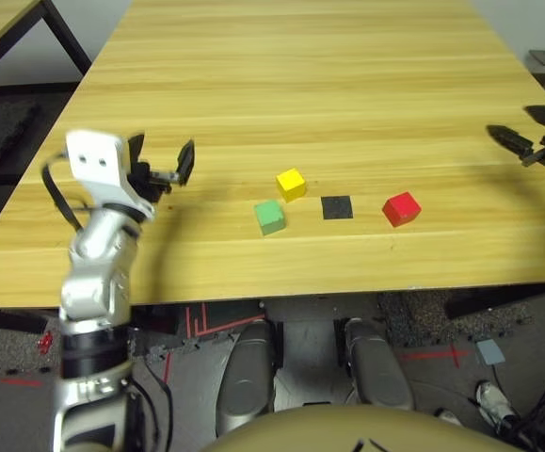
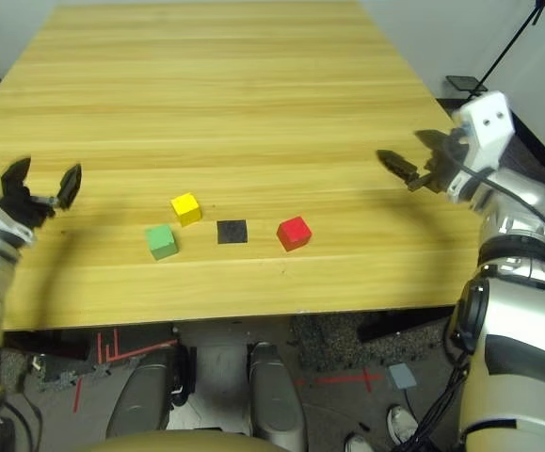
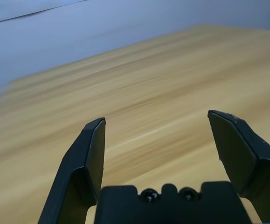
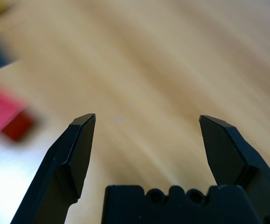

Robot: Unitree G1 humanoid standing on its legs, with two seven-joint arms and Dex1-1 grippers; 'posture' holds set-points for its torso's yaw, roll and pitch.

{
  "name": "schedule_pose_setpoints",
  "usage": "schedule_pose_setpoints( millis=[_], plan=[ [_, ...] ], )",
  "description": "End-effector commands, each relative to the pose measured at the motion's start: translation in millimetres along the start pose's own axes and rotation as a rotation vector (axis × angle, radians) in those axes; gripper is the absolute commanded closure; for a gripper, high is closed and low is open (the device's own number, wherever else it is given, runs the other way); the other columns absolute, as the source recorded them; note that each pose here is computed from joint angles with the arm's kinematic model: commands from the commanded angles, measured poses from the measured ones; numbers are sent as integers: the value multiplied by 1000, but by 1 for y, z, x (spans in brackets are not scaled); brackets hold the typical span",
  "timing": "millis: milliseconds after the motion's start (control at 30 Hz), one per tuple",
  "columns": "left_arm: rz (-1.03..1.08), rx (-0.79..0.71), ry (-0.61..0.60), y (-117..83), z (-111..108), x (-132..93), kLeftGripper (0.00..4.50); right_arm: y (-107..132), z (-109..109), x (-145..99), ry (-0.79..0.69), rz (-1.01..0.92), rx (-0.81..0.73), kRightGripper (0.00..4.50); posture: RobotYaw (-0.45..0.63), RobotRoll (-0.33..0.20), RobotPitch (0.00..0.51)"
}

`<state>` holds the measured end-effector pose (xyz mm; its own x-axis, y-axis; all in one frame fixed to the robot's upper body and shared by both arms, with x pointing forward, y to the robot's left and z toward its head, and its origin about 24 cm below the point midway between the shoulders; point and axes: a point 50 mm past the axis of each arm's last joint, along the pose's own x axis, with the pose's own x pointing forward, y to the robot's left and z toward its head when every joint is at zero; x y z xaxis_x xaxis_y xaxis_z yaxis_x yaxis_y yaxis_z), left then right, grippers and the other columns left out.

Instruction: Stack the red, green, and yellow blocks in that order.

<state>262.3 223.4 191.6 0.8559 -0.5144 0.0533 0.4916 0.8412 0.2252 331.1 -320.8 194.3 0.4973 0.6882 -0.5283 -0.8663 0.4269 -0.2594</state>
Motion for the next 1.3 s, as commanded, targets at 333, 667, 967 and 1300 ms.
schedule_pose_setpoints(
  millis=[333, 667, 967, 1300],
  plan=[
    [-390, -22, 184, -52, -11, 15, 20, 10, 34, 65, 199, 355, -239, 0, 327, -190, 75],
    [-366, -2, 227, -55, -12, 10, 20, 22, 42, 95, 255, 487, -351, 0, 412, -205, 90],
    [-315, -14, 239, -59, -15, 1, 20, 32, 45, 114, 293, 572, -436, 0, 470, -220, 115],
    [-271, -31, 257, -62, -17, -4, 0, 43, 40, 127, 342, 656, -522, 937, 521, -220, 147]
  ],
)
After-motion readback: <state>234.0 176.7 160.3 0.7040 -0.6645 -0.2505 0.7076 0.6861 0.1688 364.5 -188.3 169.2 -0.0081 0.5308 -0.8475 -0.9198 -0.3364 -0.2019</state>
